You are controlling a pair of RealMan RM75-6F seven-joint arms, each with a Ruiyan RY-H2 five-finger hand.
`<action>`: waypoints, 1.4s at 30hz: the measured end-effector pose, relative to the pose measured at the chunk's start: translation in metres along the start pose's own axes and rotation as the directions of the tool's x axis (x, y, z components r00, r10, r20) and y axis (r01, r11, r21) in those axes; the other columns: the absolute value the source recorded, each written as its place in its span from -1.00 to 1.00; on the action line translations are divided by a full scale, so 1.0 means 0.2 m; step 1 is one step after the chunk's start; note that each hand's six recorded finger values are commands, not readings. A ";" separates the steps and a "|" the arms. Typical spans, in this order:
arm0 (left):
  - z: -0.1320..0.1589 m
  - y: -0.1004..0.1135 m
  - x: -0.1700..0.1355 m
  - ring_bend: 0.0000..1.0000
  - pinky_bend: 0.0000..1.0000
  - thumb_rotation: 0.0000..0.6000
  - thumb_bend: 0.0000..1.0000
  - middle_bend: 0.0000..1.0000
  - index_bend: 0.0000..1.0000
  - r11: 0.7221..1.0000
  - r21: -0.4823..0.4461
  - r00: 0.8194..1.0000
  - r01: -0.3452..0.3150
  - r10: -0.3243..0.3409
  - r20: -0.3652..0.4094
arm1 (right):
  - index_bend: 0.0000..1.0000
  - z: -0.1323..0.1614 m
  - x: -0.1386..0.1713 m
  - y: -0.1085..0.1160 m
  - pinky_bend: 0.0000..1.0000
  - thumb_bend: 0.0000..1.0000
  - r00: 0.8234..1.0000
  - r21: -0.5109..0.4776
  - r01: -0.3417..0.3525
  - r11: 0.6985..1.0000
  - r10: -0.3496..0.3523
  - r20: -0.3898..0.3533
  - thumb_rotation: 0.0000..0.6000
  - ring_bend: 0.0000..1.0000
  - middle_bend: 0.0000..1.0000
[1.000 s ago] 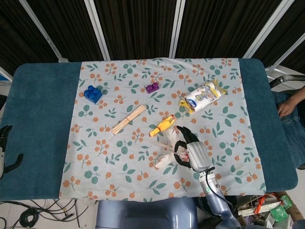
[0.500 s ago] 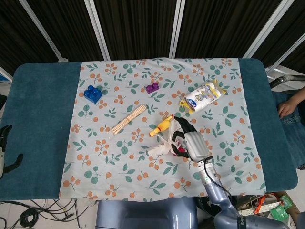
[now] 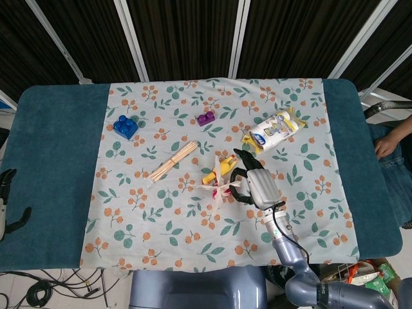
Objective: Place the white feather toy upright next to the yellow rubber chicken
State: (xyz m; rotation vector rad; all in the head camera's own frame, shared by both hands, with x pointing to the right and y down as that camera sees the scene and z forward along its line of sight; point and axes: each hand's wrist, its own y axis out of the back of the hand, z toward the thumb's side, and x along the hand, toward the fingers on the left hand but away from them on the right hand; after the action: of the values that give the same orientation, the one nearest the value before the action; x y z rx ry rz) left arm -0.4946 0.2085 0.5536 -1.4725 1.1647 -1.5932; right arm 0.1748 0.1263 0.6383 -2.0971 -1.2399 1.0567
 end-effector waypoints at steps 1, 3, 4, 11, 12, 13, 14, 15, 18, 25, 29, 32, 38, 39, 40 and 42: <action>0.00 0.00 0.00 -0.98 -0.90 1.00 -0.37 -0.88 -0.93 1.000 0.000 1.000 0.000 0.000 0.000 | 0.26 -0.01 0.00 0.00 -0.70 -0.30 1.000 -0.001 0.000 1.000 0.000 0.004 1.00 -0.91 -0.90; 0.00 0.00 0.00 -0.98 -0.90 1.00 -0.37 -0.88 -0.93 1.000 0.000 1.000 0.001 -0.001 -0.001 | 0.26 -0.02 0.01 0.00 -0.70 -0.30 1.000 0.000 -0.003 1.000 0.003 0.013 1.00 -0.91 -0.90; 0.00 0.00 0.00 -0.98 -0.90 1.00 -0.37 -0.88 -0.93 1.000 0.001 1.000 0.001 -0.001 0.000 | 0.26 -0.04 0.01 0.00 -0.70 -0.30 1.000 0.001 -0.004 1.000 0.004 0.018 1.00 -0.91 -0.90; 0.00 0.00 0.00 -0.98 -0.90 1.00 -0.37 -0.88 -0.93 1.000 0.003 1.000 0.001 -0.001 -0.001 | 0.26 -0.10 0.04 -0.02 -0.70 -0.30 0.999 -0.021 -0.016 1.000 0.017 0.049 1.00 -0.91 -0.90; 0.00 0.00 0.00 -0.98 -0.90 1.00 -0.37 -0.88 -0.93 1.000 0.003 1.000 0.000 0.000 -0.001 | 0.26 -0.11 0.04 -0.02 -0.70 -0.30 0.998 -0.023 -0.017 1.000 0.018 0.053 1.00 -0.91 -0.90; 0.00 0.00 0.00 -0.98 -0.90 1.00 -0.37 -0.88 -0.93 1.000 0.003 1.000 0.000 0.000 -0.001 | 0.26 -0.12 0.04 -0.02 -0.70 -0.30 0.998 -0.025 -0.017 1.000 0.018 0.056 1.00 -0.91 -0.90; 0.00 0.00 0.00 -0.98 -0.90 1.00 -0.37 -0.88 -0.93 1.000 0.003 1.000 0.000 0.000 -0.001 | 0.26 -0.13 0.04 -0.02 -0.70 -0.30 0.998 -0.027 -0.017 0.999 0.019 0.059 1.00 -0.91 -0.90; 0.00 0.00 0.00 -0.98 -0.90 1.00 -0.37 -0.88 -0.93 1.000 0.003 1.000 0.000 0.000 -0.002 | 0.23 -0.14 0.04 -0.02 -0.70 -0.30 0.998 -0.027 -0.017 0.999 0.019 0.061 1.00 -0.91 -0.90; 0.00 0.00 0.00 -0.98 -0.90 1.00 -0.37 -0.88 -0.93 1.000 0.004 1.000 0.001 -0.001 -0.002 | -0.07 -0.15 0.05 -0.02 -0.70 -0.31 0.998 -0.025 -0.015 1.000 0.017 0.065 1.00 -0.92 -0.90; 0.00 -0.01 0.00 -0.98 -0.90 1.00 -0.37 -0.88 -0.93 1.000 0.007 1.000 0.005 -0.005 -0.002 | -0.81 -0.16 0.08 0.00 -0.70 -0.51 0.999 -0.002 -0.017 1.000 0.017 0.051 1.00 -0.92 -0.93; 0.00 0.00 0.00 -0.98 -0.90 1.00 -0.37 -0.88 -0.93 1.000 0.009 1.000 0.003 -0.003 -0.001 | -1.00 -0.17 0.10 0.02 -0.70 -0.59 0.999 0.014 -0.020 1.000 0.019 0.036 1.00 -0.92 -0.95; 0.00 -0.01 0.00 -0.98 -0.90 1.00 -0.37 -0.88 -0.93 1.000 0.010 1.000 0.003 -0.003 -0.001 | -1.00 -0.18 0.12 0.04 -0.70 -0.60 0.999 0.021 -0.024 0.999 0.024 0.035 1.00 -0.92 -0.96; 0.00 0.00 0.00 -0.98 -0.90 1.00 -0.37 -0.88 -0.93 1.000 0.010 1.000 0.001 -0.001 -0.002 | -1.00 -0.19 0.14 0.10 -0.70 -0.60 1.000 0.040 -0.016 0.999 0.015 0.027 1.00 -0.92 -0.96; 0.00 0.00 0.00 -0.98 -0.90 1.00 -0.37 -0.88 -0.93 1.000 0.010 1.000 0.001 -0.001 -0.002 | -1.00 -0.19 0.15 0.12 -0.70 -0.60 1.000 0.045 -0.009 0.999 0.008 0.027 1.00 -0.92 -0.96; 0.00 0.00 0.00 -0.98 -0.90 1.00 -0.37 -0.88 -0.93 1.000 0.009 1.000 0.001 -0.001 -0.003 | -1.00 -0.19 0.16 0.14 -0.70 -0.60 1.000 0.049 -0.004 0.999 0.003 0.028 1.00 -0.92 -0.96; 0.00 0.00 0.00 -0.98 -0.90 1.00 -0.37 -0.88 -0.93 1.000 0.009 1.000 0.001 -0.001 -0.002 | -1.00 -0.21 0.19 0.21 -0.70 -0.60 0.999 0.063 0.006 0.998 -0.008 0.034 1.00 -0.92 -0.96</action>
State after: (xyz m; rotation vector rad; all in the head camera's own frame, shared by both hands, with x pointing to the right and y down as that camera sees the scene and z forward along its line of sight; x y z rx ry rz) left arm -0.4943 0.2085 0.5545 -1.4663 1.1564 -1.5993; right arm 0.2398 0.1391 0.6189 -2.0342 -1.2132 1.1183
